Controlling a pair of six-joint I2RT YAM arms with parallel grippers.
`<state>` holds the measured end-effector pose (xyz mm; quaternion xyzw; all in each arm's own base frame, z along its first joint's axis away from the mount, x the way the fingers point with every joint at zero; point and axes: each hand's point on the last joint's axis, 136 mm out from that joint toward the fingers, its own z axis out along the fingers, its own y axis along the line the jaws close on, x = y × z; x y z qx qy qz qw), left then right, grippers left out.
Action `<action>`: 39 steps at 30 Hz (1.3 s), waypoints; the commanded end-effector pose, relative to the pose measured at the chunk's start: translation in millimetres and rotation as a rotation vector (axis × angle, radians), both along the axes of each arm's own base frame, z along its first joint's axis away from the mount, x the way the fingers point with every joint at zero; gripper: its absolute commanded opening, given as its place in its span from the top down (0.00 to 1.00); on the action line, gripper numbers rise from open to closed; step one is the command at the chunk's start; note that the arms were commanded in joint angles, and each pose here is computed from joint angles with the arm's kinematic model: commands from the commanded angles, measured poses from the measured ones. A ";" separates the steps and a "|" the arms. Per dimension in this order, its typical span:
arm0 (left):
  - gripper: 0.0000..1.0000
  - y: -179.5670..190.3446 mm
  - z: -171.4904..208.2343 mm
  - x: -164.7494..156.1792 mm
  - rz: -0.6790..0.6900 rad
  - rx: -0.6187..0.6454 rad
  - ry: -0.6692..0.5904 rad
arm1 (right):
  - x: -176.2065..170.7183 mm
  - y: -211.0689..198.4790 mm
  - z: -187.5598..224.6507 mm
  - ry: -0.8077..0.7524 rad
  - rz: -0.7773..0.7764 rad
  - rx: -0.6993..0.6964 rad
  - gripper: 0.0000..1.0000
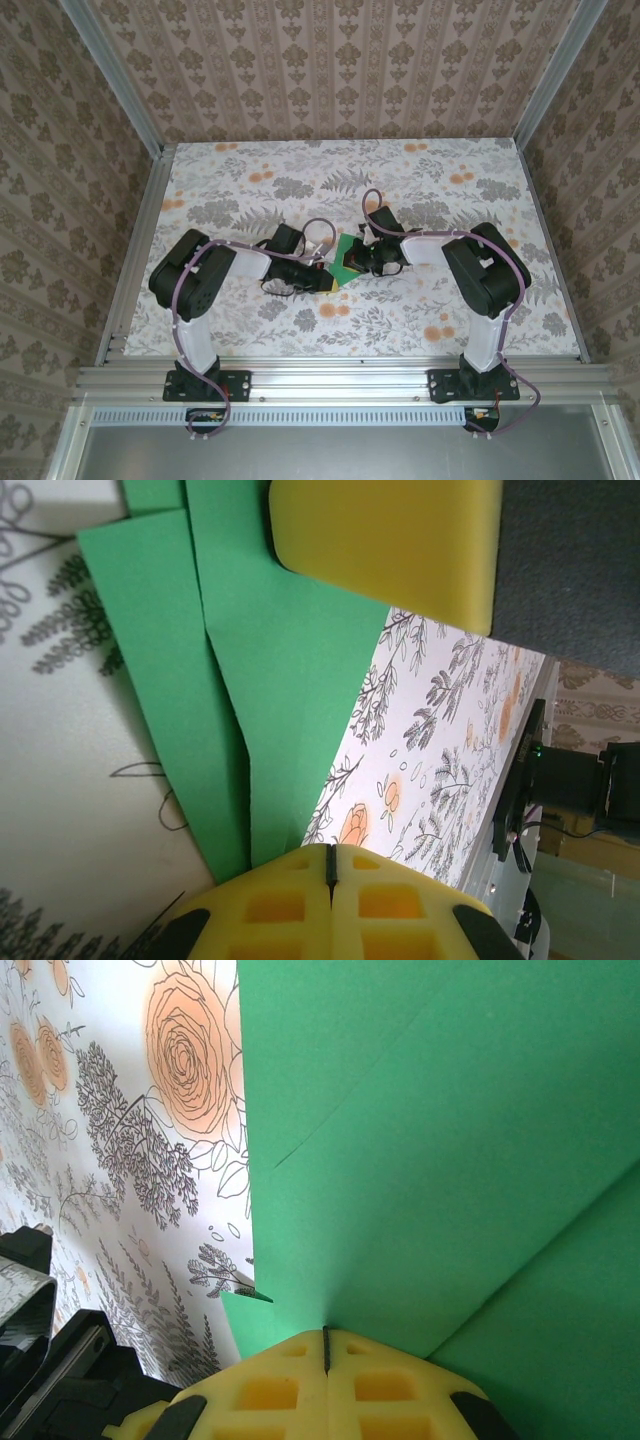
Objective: Fold a paper plane with a square sheet of paper (pick it up from the middle)
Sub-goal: Fourth fold the wing at the center of the table.
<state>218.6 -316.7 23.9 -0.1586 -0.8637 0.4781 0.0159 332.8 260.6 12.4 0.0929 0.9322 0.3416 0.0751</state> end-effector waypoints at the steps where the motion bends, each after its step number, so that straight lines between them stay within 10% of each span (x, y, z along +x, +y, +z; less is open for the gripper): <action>1: 1.00 5.0 14.6 0.7 0.016 0.009 -0.003 | -31.4 -34.5 -52.3 0.152 -0.027 -0.200 0.94; 8: 0.99 -4.7 54.8 18.0 0.009 -0.034 -0.106 | -33.4 -35.2 -54.5 0.156 -0.031 -0.198 0.94; 39: 1.00 31.6 -44.8 2.0 0.071 0.232 0.072 | -27.3 6.4 2.6 0.041 0.024 0.040 0.92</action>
